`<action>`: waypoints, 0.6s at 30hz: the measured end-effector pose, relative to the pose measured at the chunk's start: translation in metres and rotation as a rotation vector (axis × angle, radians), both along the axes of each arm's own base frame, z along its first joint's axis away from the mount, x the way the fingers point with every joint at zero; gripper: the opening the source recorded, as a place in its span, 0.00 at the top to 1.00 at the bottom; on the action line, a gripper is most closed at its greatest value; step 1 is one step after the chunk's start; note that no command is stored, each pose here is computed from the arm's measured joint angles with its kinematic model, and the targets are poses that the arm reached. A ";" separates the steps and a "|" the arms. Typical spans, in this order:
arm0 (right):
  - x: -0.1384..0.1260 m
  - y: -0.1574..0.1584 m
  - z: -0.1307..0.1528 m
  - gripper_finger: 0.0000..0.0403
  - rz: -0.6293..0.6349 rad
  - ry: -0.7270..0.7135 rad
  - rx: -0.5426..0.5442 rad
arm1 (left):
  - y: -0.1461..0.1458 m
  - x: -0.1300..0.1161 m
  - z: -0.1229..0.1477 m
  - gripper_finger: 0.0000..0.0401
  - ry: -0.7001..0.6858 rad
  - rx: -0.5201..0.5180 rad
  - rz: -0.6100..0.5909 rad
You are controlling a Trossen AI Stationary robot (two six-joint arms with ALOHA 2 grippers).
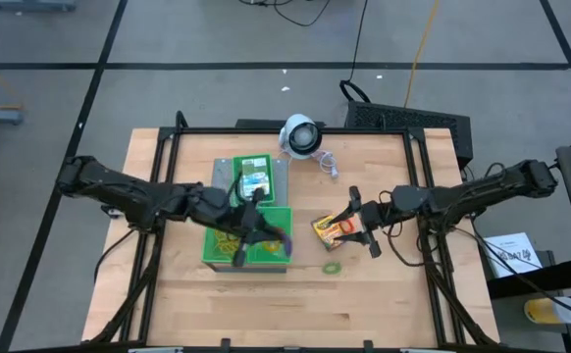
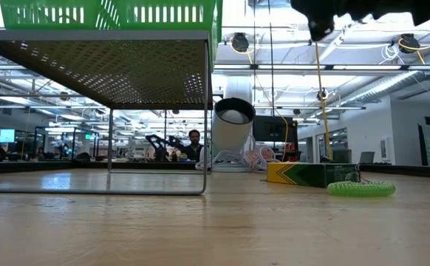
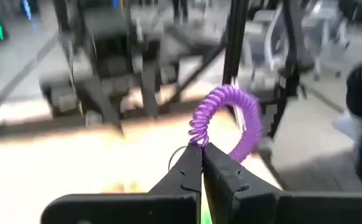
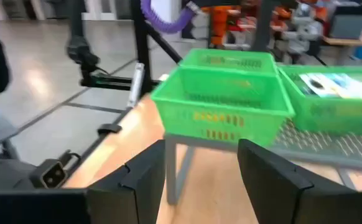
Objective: Pick & Place Office Desk Supplies
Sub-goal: Put the violet spring keychain into the bottom right basket on the shelf
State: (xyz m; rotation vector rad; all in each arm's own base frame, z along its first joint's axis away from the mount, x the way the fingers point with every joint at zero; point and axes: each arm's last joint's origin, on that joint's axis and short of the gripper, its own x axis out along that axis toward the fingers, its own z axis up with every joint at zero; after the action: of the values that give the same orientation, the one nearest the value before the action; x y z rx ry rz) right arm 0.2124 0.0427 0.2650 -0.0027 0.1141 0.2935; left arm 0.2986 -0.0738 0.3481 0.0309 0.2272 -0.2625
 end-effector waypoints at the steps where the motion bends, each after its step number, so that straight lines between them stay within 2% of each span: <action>1: -0.003 -0.001 -0.001 0.53 -0.024 0.019 0.002 | -0.002 -0.004 -0.002 0.99 0.044 -0.003 0.015; 7: -0.014 -0.005 -0.014 0.57 -0.069 0.021 0.024 | -0.013 -0.016 -0.024 0.99 0.280 -0.015 0.163; 10: -0.017 -0.005 -0.014 0.58 -0.069 -0.028 0.030 | -0.013 -0.016 -0.030 0.97 0.329 -0.043 0.230; 14: -0.019 -0.006 -0.015 0.59 -0.066 -0.055 0.029 | -0.009 -0.018 -0.036 0.96 0.377 -0.019 0.326; 18: -0.019 -0.006 -0.015 0.59 -0.065 -0.050 0.034 | -0.005 -0.020 -0.038 0.96 0.415 -0.049 0.355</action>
State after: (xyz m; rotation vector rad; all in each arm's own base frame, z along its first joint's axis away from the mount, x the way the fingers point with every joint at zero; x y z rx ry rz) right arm 0.1933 0.0372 0.2497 0.0271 0.0599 0.2298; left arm 0.2790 -0.0790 0.3099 -0.1129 0.6312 0.0836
